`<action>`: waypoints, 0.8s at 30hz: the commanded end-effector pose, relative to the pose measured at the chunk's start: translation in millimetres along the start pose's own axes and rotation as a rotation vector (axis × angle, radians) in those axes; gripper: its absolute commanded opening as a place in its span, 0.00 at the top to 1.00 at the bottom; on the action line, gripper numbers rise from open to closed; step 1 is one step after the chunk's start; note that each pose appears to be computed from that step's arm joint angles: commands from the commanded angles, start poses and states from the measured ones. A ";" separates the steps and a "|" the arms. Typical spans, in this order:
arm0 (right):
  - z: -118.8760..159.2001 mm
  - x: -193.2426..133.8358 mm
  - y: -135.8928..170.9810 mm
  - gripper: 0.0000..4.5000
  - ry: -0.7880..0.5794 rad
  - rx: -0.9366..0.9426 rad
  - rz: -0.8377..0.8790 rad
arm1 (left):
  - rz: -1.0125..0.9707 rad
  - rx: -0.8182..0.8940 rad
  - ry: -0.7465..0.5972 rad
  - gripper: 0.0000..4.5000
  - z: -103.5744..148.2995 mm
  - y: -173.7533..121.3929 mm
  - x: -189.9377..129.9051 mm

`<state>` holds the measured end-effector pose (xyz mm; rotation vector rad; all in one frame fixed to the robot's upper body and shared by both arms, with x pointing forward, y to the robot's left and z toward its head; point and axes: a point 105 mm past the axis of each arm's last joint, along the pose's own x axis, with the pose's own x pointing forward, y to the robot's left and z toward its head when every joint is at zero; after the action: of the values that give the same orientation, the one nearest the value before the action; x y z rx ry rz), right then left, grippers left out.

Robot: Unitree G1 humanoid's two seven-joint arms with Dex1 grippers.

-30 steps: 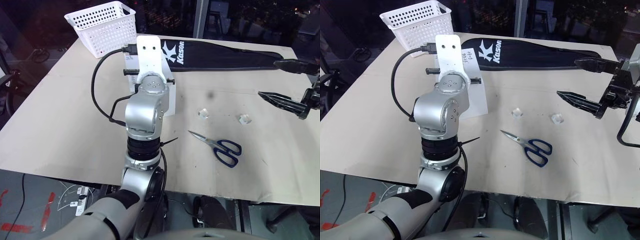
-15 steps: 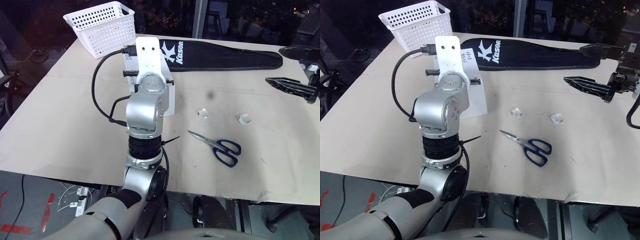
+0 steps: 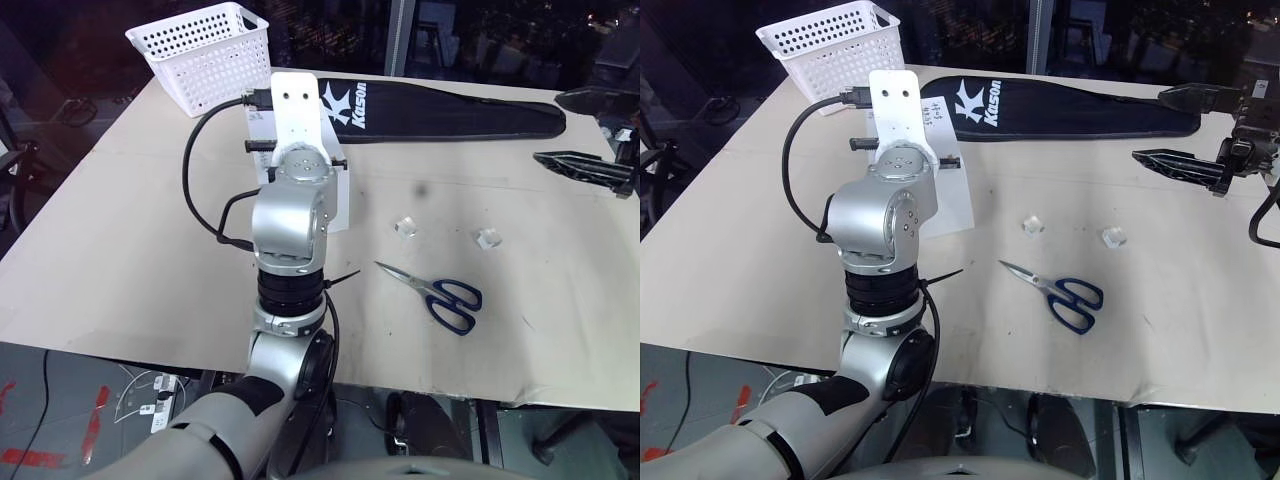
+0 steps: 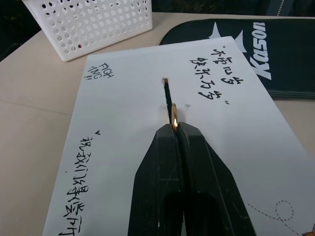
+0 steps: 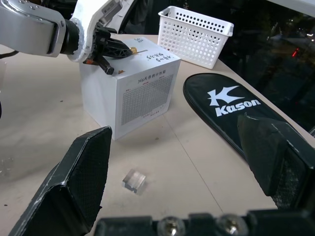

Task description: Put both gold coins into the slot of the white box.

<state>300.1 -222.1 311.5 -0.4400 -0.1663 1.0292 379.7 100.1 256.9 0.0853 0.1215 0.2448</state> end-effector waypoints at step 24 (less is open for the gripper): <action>17.6 1.2 18.9 0.00 -0.114 0.008 -0.038 | -1.059 0.116 -0.585 0.34 27.0 -30.7 -109.5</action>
<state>291.4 -208.3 302.8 -0.3438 -0.2018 1.0344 315.8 49.8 283.8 0.1787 -0.3099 -0.6764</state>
